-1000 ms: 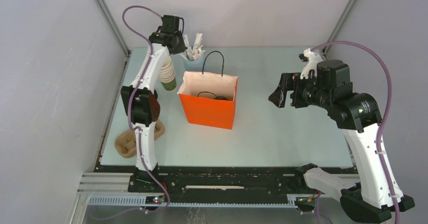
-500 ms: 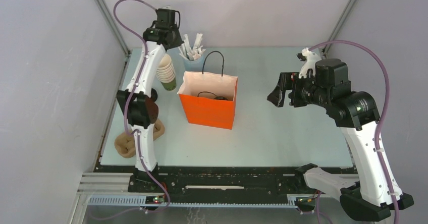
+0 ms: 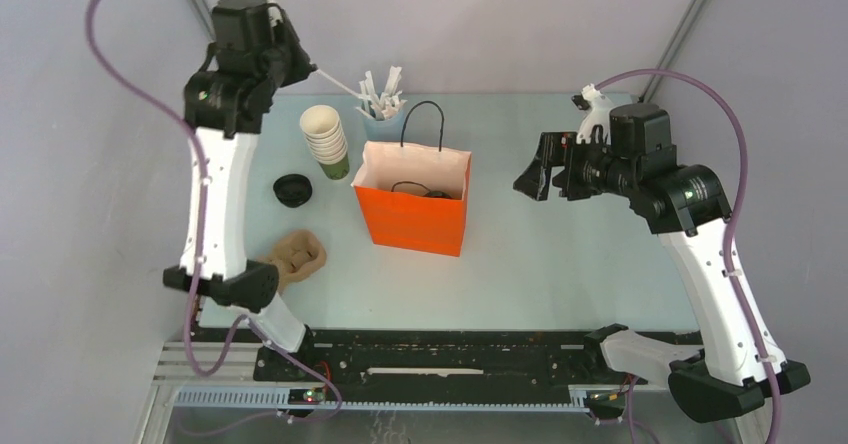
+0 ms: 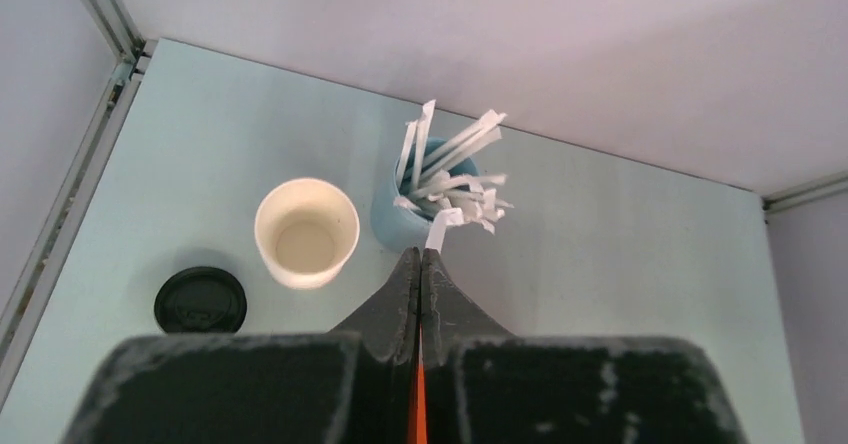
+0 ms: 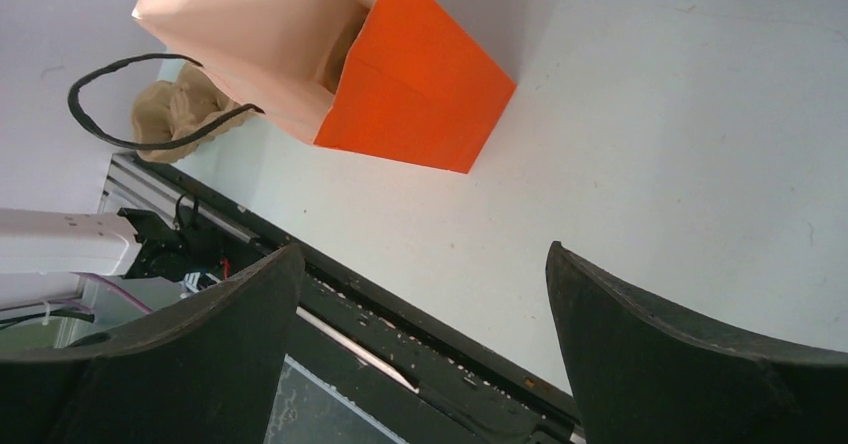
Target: Pack the takeout coffee
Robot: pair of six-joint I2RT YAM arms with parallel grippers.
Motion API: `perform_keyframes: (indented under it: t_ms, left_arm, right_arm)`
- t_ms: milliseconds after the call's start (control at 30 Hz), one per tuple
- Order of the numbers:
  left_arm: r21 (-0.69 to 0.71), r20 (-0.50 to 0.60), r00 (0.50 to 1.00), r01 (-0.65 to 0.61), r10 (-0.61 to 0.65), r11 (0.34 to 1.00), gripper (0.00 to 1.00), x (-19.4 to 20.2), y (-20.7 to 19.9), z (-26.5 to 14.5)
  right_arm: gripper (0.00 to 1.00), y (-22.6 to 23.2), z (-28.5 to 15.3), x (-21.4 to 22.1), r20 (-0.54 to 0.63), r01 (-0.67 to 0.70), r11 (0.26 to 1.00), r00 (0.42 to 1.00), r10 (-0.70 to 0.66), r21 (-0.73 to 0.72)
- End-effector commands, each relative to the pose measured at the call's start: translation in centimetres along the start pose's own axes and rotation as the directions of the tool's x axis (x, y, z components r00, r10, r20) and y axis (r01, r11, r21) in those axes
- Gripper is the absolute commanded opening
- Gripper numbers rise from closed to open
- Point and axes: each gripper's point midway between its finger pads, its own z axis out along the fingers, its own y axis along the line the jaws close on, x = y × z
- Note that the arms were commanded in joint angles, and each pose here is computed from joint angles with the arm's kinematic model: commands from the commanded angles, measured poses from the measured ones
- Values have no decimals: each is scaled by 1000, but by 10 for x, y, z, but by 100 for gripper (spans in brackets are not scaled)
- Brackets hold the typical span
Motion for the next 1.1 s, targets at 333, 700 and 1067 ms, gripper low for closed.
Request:
perform_keyframes:
  t_ms: [333,700,1067]
  left_arm:
    - [329,-79,997,17,10,944,0,71,-12,-180]
    - [250,-144,986,-42,80,967,0,97,-22,-141]
    - [232,-59,997,-41,56,972,72,56,-24,-152]
  right_arm:
    - [100,20,15,-23,41,-79,992,996,84,-102]
    - [100,26,-2,-17,58,-109,988,992,115,-109]
    - [100,15,-37,-38,220,-93,996,971,94,-15]
